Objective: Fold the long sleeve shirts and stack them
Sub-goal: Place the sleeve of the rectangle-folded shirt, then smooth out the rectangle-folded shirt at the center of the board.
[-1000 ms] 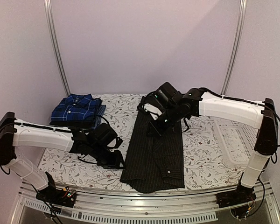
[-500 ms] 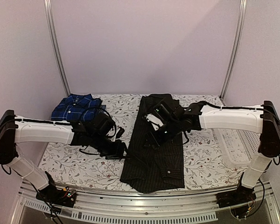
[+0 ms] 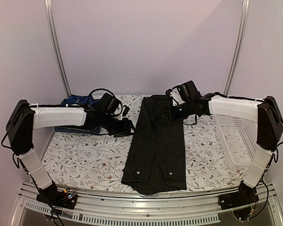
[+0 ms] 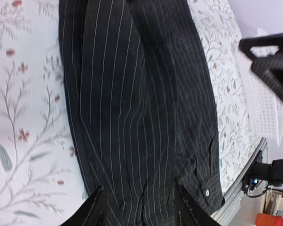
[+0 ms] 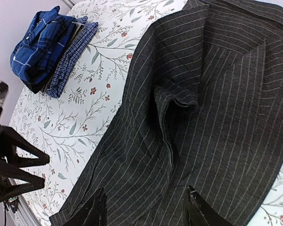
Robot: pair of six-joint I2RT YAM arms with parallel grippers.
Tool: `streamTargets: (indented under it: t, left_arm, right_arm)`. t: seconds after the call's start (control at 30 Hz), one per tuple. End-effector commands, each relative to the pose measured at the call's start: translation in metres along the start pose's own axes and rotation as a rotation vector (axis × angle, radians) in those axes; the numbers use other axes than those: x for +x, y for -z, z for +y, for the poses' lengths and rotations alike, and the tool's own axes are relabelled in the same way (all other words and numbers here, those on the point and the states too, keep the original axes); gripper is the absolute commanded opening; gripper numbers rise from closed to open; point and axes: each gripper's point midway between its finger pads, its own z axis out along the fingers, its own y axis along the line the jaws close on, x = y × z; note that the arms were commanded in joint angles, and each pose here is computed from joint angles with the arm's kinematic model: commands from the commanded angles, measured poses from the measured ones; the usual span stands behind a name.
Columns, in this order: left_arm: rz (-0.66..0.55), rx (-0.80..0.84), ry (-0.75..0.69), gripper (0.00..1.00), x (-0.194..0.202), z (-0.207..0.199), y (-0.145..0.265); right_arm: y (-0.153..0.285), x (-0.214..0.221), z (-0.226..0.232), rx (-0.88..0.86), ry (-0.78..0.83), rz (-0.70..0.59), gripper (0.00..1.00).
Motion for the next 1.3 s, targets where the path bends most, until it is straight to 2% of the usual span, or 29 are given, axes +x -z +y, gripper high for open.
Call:
streamTargets:
  t: [0.0,0.2,0.43,0.67,0.97,1.03,1.2,1.27]
  left_arm:
    - [-0.121,-0.066,-0.09,0.47,-0.072,0.008,-0.004]
    - [-0.149,-0.08,-0.111,0.41,-0.127,0.018,-0.036]
    - [-0.18,-0.087,-0.103,0.4,-0.167,0.027,-0.057]
    - [-0.167,-0.039,-0.086,0.38,-0.176,0.03,-0.082]
    - [-0.174,0.018,-0.074,0.18,-0.181,0.025,-0.092]
    - [-0.175,0.033,-0.075,0.14,-0.181,0.022,-0.092]
    - [-0.178,0.051,-0.078,0.06,-0.182,0.019,-0.093]
    - [-0.179,0.06,-0.083,0.02,-0.182,0.018,-0.093]
  right_arm:
    - [-0.029,-0.011,0.004,-0.032,0.003,-0.012,0.53]
    - [-0.052,-0.025,-0.005,-0.001,-0.001,-0.044,0.48]
    - [-0.074,-0.025,-0.009,0.004,0.002,-0.021,0.43]
    - [-0.087,-0.024,-0.011,0.007,-0.014,-0.008,0.39]
    - [-0.104,-0.023,-0.021,0.038,-0.039,0.008,0.32]
    - [-0.108,-0.022,-0.022,0.038,-0.043,0.014,0.26]
    - [-0.108,-0.02,-0.033,0.074,-0.065,0.015,0.03]
    - [-0.105,-0.019,-0.035,0.084,-0.069,0.013,0.0]
